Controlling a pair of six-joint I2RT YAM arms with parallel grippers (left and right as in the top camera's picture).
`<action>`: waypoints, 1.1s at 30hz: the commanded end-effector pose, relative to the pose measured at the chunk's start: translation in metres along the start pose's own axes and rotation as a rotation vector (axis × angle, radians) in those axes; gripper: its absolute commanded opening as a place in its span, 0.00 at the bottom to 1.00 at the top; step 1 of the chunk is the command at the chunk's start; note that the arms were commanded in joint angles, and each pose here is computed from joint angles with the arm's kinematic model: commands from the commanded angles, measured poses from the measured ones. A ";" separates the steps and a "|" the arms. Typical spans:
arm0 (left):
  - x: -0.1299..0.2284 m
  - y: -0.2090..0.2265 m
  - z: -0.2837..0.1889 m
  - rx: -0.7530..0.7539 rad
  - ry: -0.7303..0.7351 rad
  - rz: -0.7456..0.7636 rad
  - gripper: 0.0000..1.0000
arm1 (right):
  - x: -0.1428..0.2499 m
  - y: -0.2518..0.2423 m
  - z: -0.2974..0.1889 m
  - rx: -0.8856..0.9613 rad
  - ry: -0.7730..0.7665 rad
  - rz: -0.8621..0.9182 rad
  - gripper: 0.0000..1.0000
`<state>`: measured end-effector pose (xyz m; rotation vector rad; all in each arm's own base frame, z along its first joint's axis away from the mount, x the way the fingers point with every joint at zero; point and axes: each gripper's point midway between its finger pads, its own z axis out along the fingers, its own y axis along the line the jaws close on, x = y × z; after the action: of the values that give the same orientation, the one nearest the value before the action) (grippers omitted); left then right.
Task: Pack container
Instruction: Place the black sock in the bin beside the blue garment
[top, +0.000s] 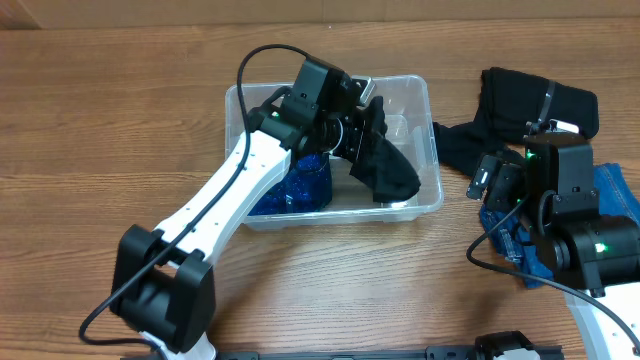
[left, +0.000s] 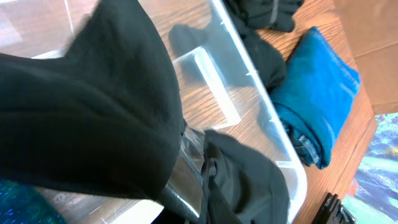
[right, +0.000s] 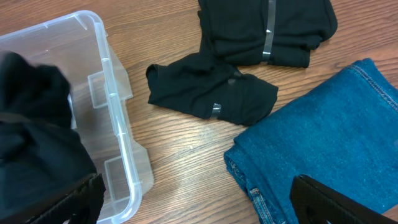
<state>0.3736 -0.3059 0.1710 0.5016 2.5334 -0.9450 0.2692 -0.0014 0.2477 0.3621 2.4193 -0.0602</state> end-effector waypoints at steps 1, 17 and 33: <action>0.007 0.009 0.017 0.013 0.047 -0.053 0.46 | -0.009 0.001 -0.006 -0.010 -0.027 0.007 1.00; -0.034 0.041 -0.152 -0.364 -0.139 -0.121 1.00 | -0.009 0.001 -0.006 -0.010 -0.030 0.011 1.00; 0.025 0.126 -0.310 -0.663 -0.272 -0.499 1.00 | -0.043 0.013 0.146 -0.091 0.176 0.953 1.00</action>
<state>0.3368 -0.0047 0.3018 -0.4320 2.5644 -0.2423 0.3750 -0.0302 0.1720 1.2198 2.2410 0.2012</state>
